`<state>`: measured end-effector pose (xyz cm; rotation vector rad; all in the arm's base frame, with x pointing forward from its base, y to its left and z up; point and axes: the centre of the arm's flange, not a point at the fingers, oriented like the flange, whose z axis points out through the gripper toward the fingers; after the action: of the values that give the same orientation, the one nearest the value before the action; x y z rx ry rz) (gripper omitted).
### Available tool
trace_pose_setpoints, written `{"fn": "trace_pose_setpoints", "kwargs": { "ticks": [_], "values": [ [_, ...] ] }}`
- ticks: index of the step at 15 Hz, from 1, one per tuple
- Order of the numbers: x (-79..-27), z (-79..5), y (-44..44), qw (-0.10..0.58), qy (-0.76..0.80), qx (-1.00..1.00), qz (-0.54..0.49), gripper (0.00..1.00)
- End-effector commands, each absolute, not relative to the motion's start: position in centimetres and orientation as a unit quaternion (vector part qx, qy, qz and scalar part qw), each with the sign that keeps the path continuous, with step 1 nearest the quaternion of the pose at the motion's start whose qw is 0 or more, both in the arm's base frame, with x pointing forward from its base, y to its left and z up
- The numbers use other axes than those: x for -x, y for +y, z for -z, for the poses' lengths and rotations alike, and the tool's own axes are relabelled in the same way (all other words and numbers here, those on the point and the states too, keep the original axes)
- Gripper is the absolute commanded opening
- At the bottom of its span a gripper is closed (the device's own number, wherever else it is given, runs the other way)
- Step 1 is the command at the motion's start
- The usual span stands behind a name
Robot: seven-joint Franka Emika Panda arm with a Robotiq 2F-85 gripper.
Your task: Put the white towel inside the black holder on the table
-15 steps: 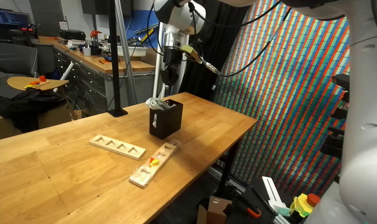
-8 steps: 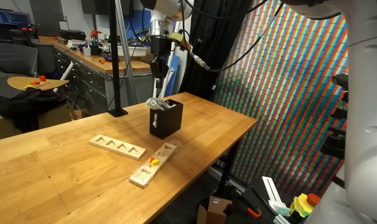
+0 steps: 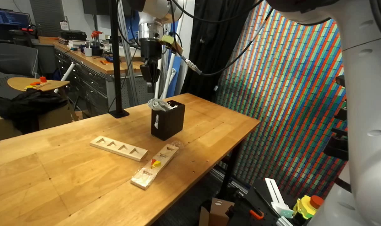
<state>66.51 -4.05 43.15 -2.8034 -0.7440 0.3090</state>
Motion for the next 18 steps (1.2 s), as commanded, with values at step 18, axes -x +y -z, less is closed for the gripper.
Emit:
{"fn": "trace_pose_setpoints", "kwargs": {
  "ticks": [18],
  "values": [
    [-68.6,-36.7,-3.1,0.066,-0.259,0.959,-0.093,0.0]
  ]
}}
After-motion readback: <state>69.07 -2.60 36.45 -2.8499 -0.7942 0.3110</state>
